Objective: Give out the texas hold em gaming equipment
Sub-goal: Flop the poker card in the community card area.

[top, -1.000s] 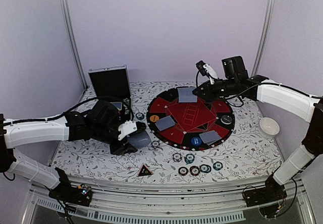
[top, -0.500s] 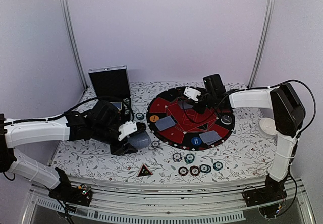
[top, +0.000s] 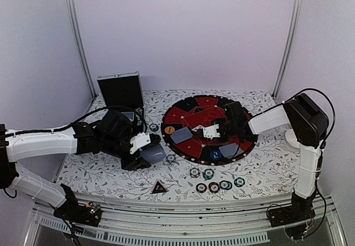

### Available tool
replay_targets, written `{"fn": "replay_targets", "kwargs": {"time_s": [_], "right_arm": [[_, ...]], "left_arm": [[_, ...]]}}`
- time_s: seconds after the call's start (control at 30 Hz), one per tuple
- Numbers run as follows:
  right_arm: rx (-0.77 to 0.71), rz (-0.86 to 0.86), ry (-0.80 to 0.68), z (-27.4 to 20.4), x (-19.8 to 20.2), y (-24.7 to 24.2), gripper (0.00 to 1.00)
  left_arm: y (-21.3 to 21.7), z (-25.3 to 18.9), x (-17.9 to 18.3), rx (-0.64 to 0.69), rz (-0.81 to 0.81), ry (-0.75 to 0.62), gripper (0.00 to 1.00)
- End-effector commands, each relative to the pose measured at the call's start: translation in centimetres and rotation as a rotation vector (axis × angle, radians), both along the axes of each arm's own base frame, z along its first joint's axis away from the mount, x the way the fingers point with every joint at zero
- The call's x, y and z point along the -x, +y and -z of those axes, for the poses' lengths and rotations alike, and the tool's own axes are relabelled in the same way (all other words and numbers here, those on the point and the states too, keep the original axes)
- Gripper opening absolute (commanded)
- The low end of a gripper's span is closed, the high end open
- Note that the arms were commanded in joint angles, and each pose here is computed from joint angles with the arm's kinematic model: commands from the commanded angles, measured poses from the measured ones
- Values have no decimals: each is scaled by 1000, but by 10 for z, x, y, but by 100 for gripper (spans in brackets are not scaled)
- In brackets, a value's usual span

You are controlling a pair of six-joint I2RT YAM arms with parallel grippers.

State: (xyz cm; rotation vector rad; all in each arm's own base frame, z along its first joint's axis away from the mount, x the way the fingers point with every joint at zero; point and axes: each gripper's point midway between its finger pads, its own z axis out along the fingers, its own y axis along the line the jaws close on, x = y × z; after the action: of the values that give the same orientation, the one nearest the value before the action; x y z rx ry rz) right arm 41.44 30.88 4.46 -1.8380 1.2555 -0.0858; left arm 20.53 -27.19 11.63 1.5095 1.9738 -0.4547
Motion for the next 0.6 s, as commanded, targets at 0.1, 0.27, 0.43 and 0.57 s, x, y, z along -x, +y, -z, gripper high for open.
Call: {"fn": "replay_targets", "kwargs": {"time_s": [0.1,0.27,0.43,0.57], "right_arm": [[150,-161,16,26,25,-11,3],[188,-206,21,28,32,-17,3],[212,-218,24,30,33,-26,3],[207,-270,7,25,39,-25,3]], "left_arm": [[1,2,-3,12,-4,6,51],[1,2,-3,13,-6,5,51],[1,2,-3,12,-5,5,51],[1,2,-3,12,-5,7,51]]}}
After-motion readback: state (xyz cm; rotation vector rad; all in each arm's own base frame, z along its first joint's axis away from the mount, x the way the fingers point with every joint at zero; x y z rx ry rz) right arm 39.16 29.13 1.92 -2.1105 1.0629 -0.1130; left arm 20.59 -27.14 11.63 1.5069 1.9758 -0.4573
